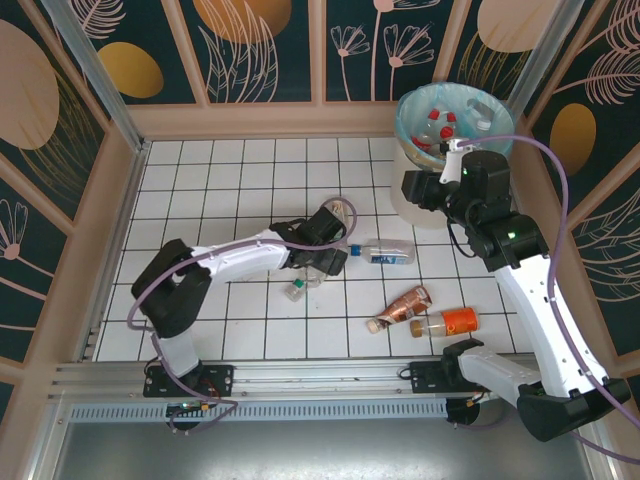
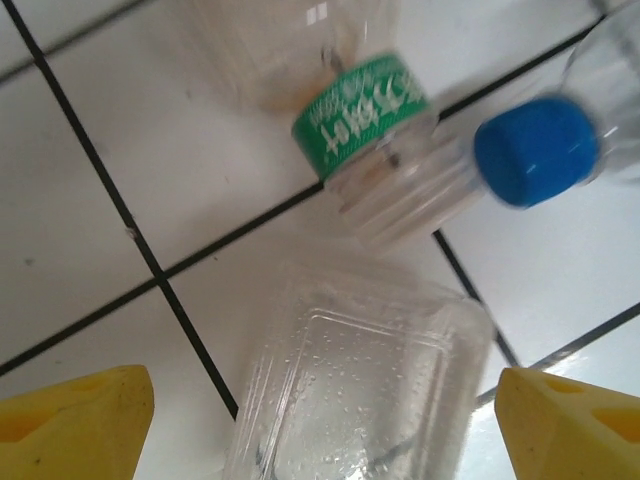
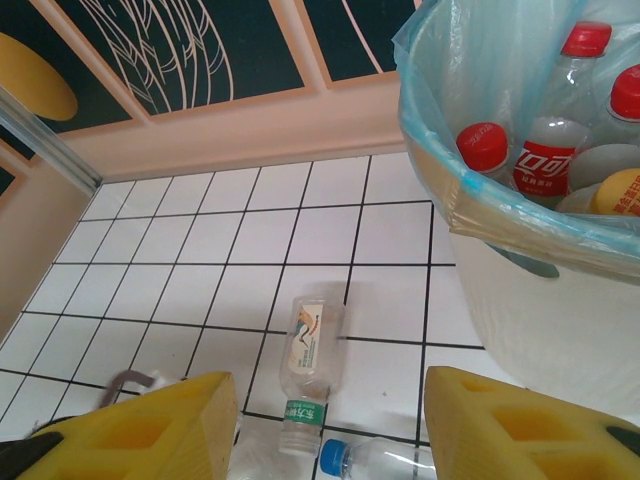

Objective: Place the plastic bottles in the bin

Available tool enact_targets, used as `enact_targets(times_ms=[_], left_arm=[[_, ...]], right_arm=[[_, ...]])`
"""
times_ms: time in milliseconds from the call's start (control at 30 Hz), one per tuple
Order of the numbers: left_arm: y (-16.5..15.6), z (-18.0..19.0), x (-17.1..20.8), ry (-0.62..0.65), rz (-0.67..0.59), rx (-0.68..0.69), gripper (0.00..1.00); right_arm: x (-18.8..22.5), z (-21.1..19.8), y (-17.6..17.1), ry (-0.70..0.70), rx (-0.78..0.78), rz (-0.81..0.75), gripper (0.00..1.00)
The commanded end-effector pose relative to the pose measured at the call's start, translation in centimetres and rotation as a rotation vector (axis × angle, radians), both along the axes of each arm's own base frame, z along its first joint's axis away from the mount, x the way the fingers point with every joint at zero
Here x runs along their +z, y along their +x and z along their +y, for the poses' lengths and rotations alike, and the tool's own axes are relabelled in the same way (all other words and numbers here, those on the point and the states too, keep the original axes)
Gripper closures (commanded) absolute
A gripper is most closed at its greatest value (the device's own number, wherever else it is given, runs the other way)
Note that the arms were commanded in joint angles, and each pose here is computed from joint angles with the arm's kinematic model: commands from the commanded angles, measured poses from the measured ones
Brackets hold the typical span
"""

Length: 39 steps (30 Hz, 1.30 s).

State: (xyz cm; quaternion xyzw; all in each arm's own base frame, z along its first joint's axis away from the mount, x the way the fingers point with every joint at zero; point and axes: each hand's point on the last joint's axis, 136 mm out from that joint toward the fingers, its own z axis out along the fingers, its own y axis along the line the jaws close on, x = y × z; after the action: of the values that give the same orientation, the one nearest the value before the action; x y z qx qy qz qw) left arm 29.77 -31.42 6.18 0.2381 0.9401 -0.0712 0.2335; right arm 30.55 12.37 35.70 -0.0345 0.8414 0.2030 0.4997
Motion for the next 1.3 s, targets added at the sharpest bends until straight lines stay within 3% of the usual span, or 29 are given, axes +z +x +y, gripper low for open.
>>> enact_targets(times_ms=[0,267,500,700,933,1067,1267], left_arm=[[-0.1,-0.5,-0.6,0.012,0.03,-0.033,0.14],[-0.3,-0.1,-3.0,0.066,0.064,-0.037,0.26],[-0.2,0.1,-0.8,0.043,0.023,-0.044,0.35],[0.3,0.8,5.6,-0.043,-0.144,-0.056,0.37],[0.5,2.5,14.7,-0.207,-0.441,-0.06,0.41],[-0.5,4.0,18.9,-0.315,-0.602,-0.065,0.43],[-2.4,6.2,23.1,-0.417,-0.78,-0.087,0.43]], right_arm=[[0.4,0.1,0.0,-0.002,0.004,-0.021,0.47],[0.5,0.2,0.3,-0.009,0.007,-0.023,0.47],[1.0,0.7,0.5,0.011,0.021,-0.031,0.47],[2.1,2.6,0.6,0.071,0.111,-0.034,0.47],[3.1,9.6,-2.0,0.156,0.439,-0.062,0.41],[2.6,14.1,-4.1,0.151,0.611,-0.044,0.34],[0.8,18.3,-5.6,0.098,0.696,0.01,0.29]])
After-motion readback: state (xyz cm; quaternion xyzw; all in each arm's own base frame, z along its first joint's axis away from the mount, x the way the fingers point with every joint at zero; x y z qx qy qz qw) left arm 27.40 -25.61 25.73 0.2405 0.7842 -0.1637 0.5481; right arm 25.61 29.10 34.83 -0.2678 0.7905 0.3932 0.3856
